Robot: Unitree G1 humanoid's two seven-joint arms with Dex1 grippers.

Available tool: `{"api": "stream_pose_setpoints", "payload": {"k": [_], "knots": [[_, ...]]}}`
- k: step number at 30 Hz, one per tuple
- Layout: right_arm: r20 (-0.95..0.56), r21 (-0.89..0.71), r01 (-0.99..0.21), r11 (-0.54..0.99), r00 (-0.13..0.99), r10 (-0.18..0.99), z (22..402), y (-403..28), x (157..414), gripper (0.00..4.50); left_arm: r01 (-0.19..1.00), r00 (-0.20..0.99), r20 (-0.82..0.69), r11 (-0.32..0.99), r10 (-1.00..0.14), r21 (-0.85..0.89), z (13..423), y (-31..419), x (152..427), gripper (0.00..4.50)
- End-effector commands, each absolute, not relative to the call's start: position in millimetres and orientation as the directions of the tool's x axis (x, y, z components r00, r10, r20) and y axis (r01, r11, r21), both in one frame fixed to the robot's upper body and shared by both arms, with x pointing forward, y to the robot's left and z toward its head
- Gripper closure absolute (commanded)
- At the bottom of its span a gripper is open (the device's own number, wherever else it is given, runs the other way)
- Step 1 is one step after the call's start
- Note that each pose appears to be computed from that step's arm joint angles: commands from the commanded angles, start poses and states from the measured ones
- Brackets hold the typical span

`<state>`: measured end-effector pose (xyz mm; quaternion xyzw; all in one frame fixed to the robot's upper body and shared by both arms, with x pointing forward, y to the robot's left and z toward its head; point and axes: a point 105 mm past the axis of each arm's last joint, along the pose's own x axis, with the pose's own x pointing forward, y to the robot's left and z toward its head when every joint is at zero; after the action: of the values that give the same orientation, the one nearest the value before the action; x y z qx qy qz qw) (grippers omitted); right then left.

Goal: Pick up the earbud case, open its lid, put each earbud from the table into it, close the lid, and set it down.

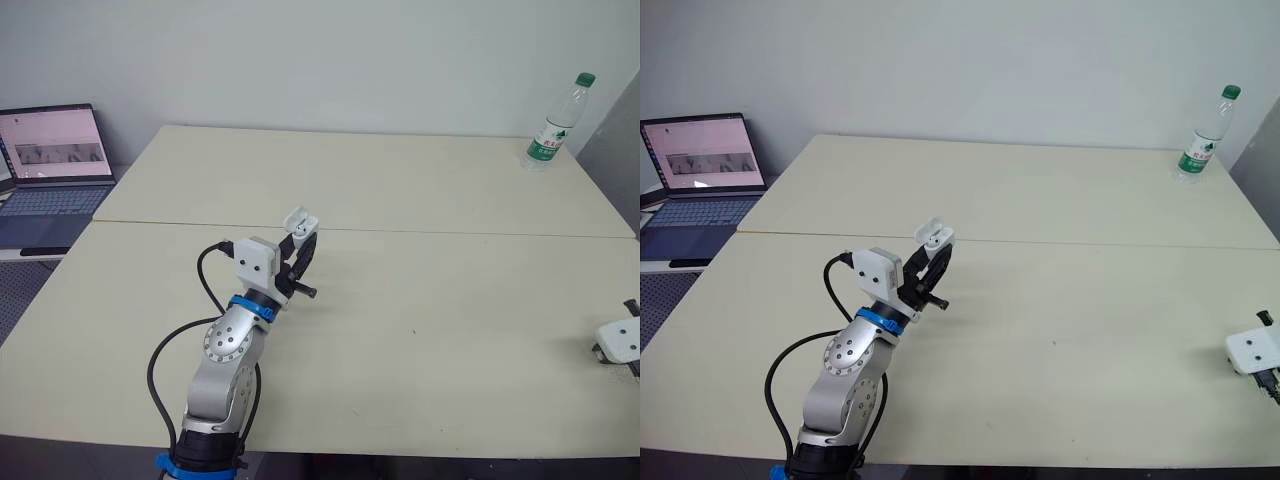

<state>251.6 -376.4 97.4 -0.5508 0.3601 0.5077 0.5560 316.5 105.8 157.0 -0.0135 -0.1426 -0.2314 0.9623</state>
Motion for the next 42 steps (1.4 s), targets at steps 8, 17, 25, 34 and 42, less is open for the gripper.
{"api": "stream_pose_setpoints", "payload": {"k": [8,17,25,34,42], "knots": [[-0.358,-0.144,-0.89,0.434,0.455,0.815,201,-193,310,4.12,0.465,0.817,0.347,0.882,-0.461,0.077,178,101,322,3.71],[0.114,0.028,-0.841,0.54,0.539,0.834,264,-95,318,4.12,0.499,0.777,0.395,0.862,-0.489,0.087,195,83,339,3.71],[0.289,0.076,-0.822,0.564,0.56,0.777,279,-64,316,4.12,0.551,0.734,0.414,0.828,-0.539,0.104,203,66,339,3.71],[0.353,0.064,-0.828,0.557,0.54,0.764,289,-46,317,4.12,0.596,0.696,0.419,0.795,-0.583,0.115,206,55,331,3.71],[0.346,0.068,-0.82,0.568,0.554,0.757,278,-40,324,4.12,0.628,0.663,0.438,0.769,-0.607,0.116,215,49,324,3.71]]}}
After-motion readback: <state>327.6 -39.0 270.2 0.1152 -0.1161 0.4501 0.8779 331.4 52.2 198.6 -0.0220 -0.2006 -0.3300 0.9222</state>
